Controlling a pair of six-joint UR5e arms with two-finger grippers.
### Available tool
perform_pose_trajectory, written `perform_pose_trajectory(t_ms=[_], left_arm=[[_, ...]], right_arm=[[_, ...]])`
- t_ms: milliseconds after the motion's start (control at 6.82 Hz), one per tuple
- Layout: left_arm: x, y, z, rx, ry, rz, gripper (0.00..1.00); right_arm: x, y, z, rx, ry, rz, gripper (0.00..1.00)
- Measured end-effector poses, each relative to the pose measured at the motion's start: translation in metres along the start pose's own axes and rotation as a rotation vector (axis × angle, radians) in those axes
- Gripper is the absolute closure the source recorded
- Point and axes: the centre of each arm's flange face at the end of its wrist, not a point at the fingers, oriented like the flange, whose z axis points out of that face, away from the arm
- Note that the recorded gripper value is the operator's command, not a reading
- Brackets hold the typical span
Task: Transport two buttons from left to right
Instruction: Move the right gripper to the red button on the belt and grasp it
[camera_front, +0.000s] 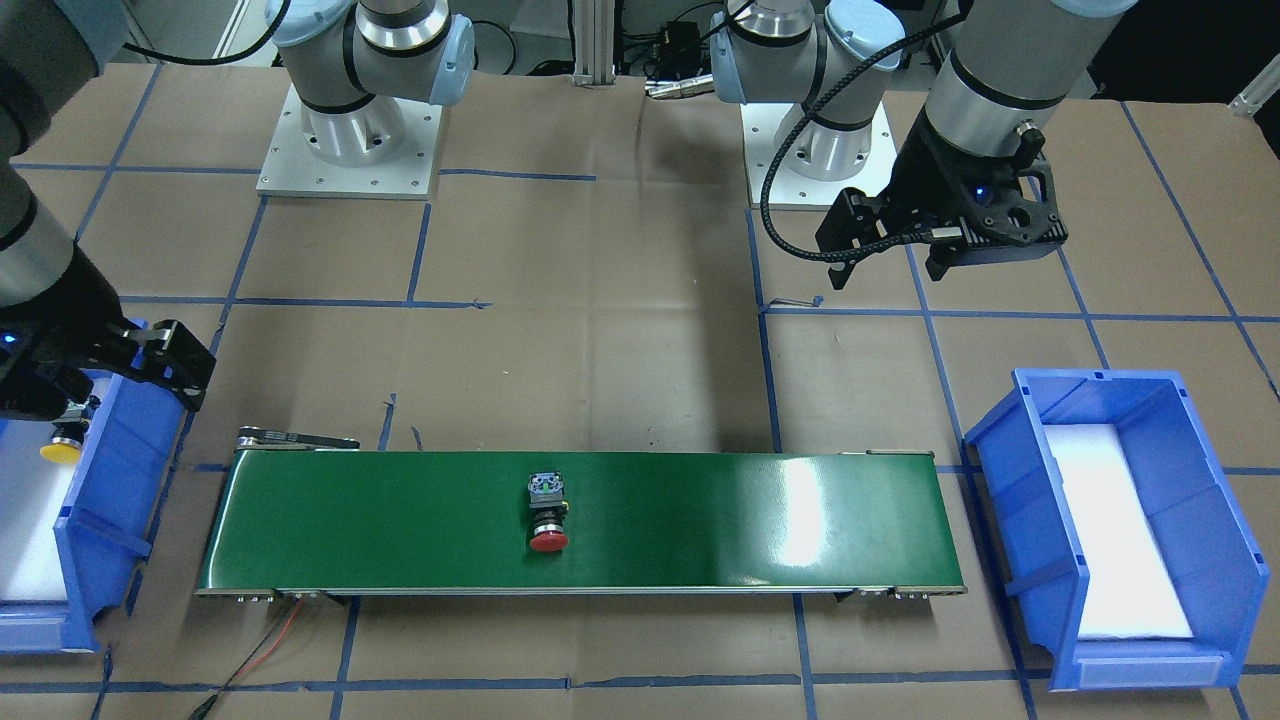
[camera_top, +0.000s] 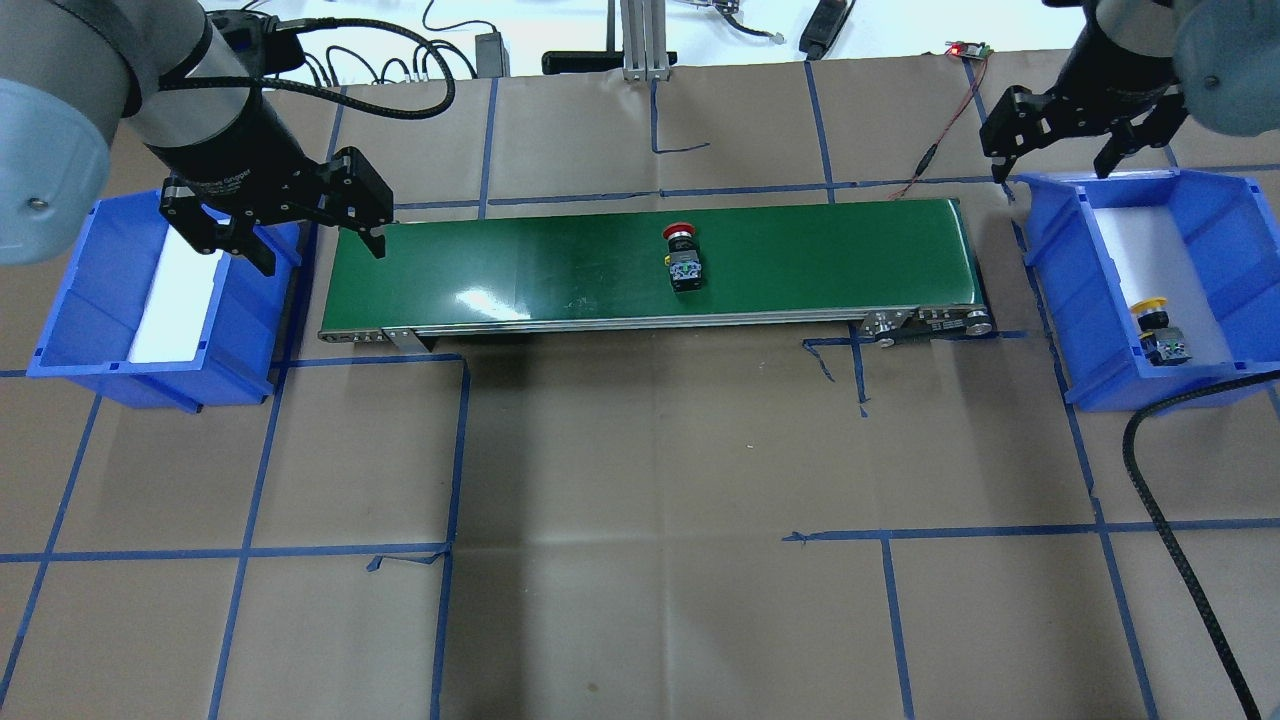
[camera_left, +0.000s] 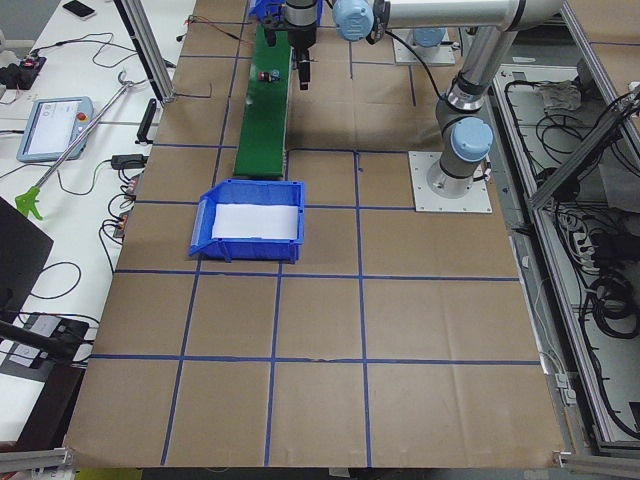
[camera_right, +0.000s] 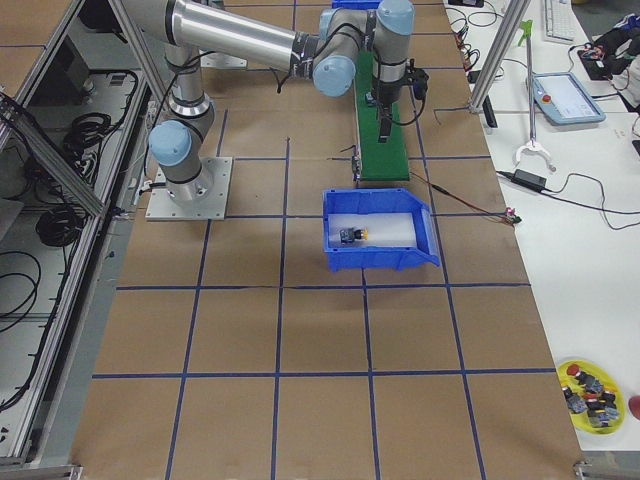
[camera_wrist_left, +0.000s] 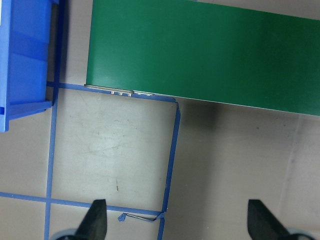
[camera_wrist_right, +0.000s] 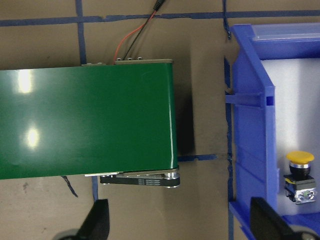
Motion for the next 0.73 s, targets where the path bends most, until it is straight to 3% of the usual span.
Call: perform_pose_trajectory(t_ms=[733], left_arm=[[0.0,0.001,-0.001,0.002,0.0,0.008,0.0]], right_arm=[[-0.067,0.005,-0.005,0.038,-0.007,-0.012,0.0]])
